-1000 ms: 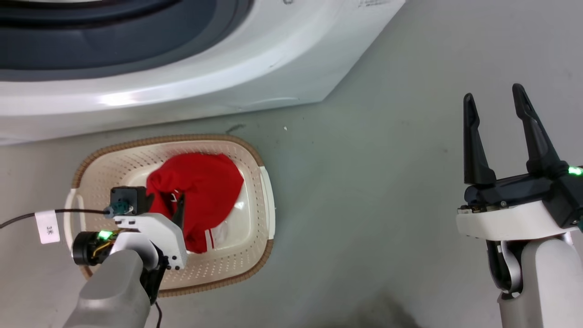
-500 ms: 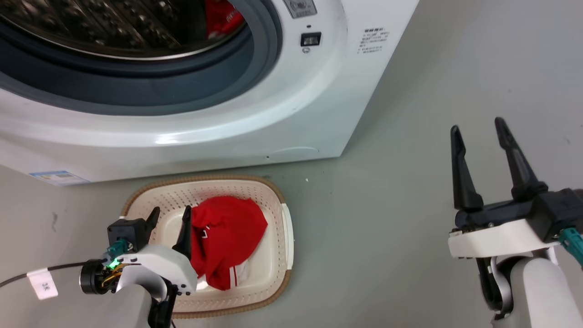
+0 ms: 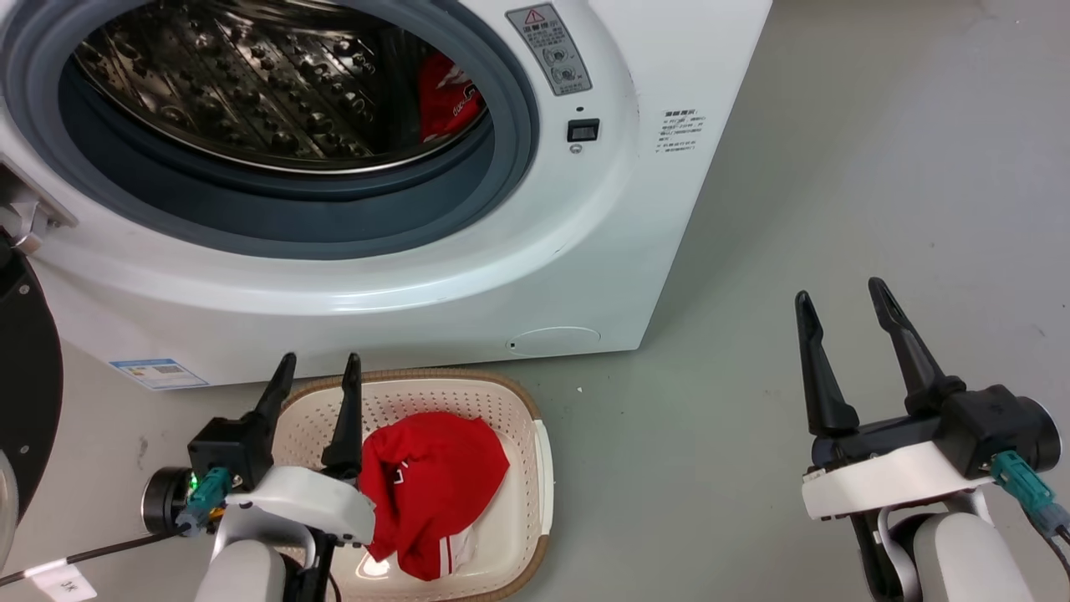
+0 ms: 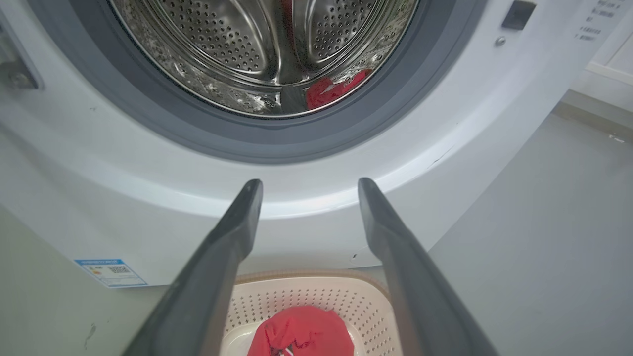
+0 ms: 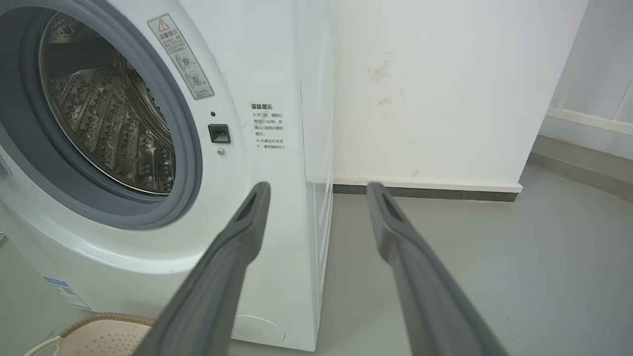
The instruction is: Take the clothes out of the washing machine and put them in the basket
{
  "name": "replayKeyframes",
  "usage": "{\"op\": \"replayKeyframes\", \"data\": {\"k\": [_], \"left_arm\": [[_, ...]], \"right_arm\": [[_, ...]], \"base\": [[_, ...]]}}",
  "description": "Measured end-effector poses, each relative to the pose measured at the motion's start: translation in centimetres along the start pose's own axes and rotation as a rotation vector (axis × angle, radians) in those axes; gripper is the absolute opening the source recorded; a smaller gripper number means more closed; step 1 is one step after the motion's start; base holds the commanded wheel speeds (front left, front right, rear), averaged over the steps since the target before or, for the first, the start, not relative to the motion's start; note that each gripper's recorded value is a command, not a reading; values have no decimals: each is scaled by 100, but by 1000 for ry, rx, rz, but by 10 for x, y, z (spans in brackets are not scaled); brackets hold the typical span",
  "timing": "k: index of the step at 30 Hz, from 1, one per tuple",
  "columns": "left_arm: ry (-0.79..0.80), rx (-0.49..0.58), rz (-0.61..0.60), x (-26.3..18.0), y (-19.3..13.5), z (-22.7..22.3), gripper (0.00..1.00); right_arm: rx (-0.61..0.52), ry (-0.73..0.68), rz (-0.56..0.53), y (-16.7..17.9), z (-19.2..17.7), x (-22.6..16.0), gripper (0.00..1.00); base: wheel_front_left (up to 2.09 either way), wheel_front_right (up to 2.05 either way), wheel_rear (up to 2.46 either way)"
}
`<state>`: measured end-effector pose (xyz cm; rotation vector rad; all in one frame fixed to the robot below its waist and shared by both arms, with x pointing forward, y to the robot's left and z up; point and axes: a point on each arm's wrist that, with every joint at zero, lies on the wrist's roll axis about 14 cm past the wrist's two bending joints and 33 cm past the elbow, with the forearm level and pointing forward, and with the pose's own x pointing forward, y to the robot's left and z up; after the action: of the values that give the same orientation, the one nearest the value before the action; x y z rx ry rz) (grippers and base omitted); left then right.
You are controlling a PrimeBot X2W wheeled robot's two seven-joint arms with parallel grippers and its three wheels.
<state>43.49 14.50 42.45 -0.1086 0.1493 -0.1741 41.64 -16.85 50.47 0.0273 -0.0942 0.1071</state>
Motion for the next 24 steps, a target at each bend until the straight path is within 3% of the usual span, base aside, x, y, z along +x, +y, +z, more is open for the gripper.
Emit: {"op": "replayKeyframes", "data": {"k": [8, 17, 21, 24], "left_arm": [[-116, 10, -41, 28, -7, 37, 100], [-139, 77, -146, 119, -7, 59, 100], [-72, 39, -168, 166, -4, 62, 100], [5, -99, -176, 199, -5, 61, 100]], "right_arm": [[3, -2, -29, -10, 0, 0, 100], [4, 46, -84, -32, -24, 12, 100], [7, 97, -105, -40, -45, 13, 100], [12, 126, -101, -40, -58, 17, 100]], "base": [[0, 0, 0], [0, 0, 0], [0, 0, 0], [0, 0, 0]]}}
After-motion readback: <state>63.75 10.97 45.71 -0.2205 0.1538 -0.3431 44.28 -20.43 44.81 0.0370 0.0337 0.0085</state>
